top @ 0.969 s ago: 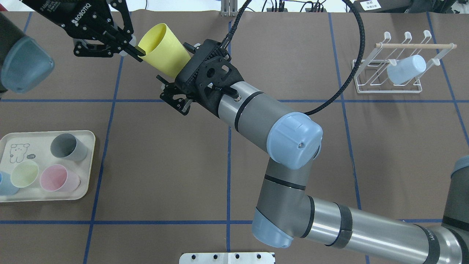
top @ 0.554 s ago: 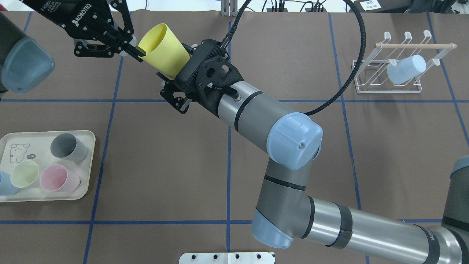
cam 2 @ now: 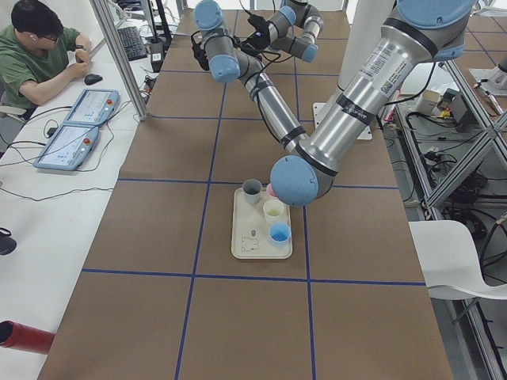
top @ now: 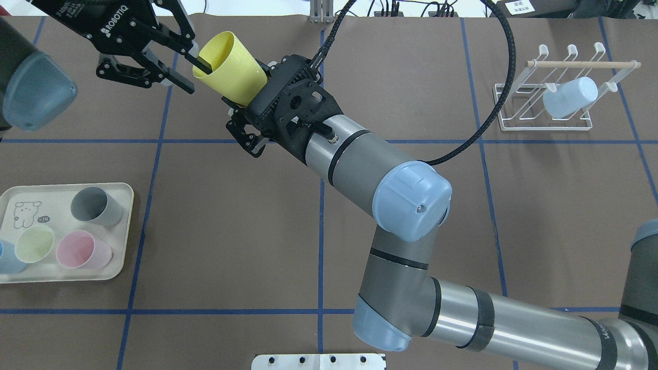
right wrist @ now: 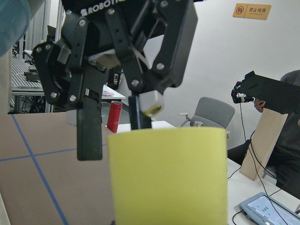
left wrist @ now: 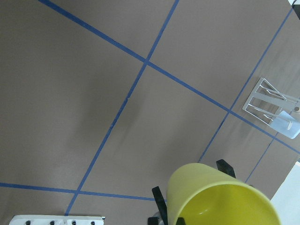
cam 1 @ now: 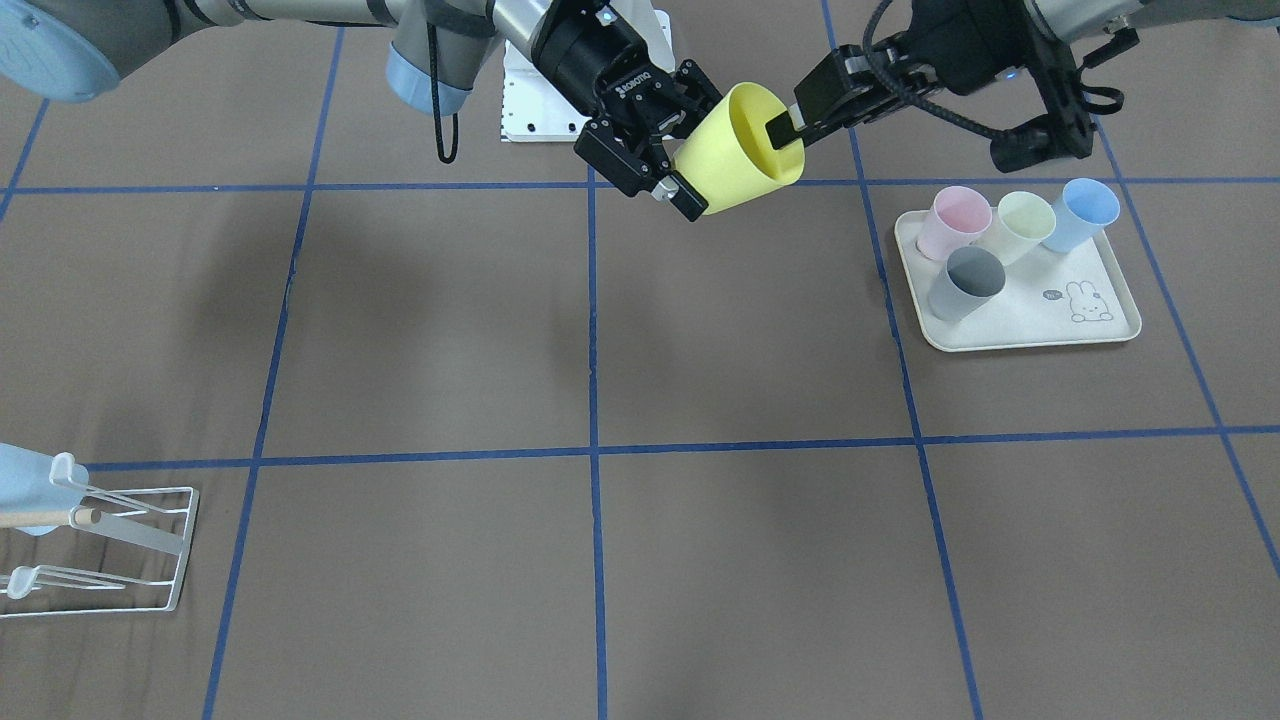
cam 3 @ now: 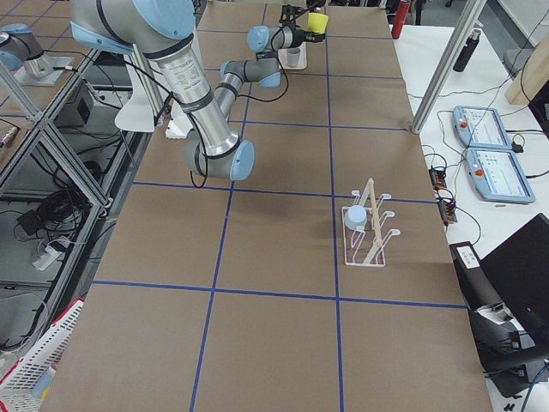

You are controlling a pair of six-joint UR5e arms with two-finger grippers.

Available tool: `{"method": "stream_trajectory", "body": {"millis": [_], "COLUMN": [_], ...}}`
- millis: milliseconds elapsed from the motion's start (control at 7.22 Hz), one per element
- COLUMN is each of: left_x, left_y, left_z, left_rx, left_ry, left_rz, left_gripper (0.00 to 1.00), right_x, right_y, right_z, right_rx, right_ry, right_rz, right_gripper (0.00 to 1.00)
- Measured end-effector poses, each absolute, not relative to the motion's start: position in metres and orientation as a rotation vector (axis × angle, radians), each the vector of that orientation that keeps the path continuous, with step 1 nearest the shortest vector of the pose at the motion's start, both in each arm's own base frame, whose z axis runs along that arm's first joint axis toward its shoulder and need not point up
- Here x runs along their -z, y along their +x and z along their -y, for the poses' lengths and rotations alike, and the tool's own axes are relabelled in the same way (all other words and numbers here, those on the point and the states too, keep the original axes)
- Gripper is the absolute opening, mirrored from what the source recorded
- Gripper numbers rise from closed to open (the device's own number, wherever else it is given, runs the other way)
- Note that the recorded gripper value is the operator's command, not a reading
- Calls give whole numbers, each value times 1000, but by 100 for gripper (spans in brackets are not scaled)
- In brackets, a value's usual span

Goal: Transfer IKEA cup to right arm and place on rack

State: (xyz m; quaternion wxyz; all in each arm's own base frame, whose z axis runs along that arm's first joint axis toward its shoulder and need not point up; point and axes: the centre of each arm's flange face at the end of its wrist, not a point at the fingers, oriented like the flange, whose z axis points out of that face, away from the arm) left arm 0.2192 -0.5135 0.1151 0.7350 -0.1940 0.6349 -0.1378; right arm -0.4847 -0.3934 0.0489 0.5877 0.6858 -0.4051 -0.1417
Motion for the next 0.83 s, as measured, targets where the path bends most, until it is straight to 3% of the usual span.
{"method": "stream_trajectory", "body": {"millis": [415,831], "left_x": [-118,-169], "left_y": [201,181], "left_z": [520,534], "left_rx": [295,270], "left_ry": [-369,-219], "left_rz": [-1412,-1388], "left_gripper": [100,100], "right_x": [-54,-42], "right_y": [-484,-449], "right_z": [394,402], "right_rx": [352,441], "right_ry": [1579,1432], "right_rz": [916,722], "right_gripper": [46,42]}}
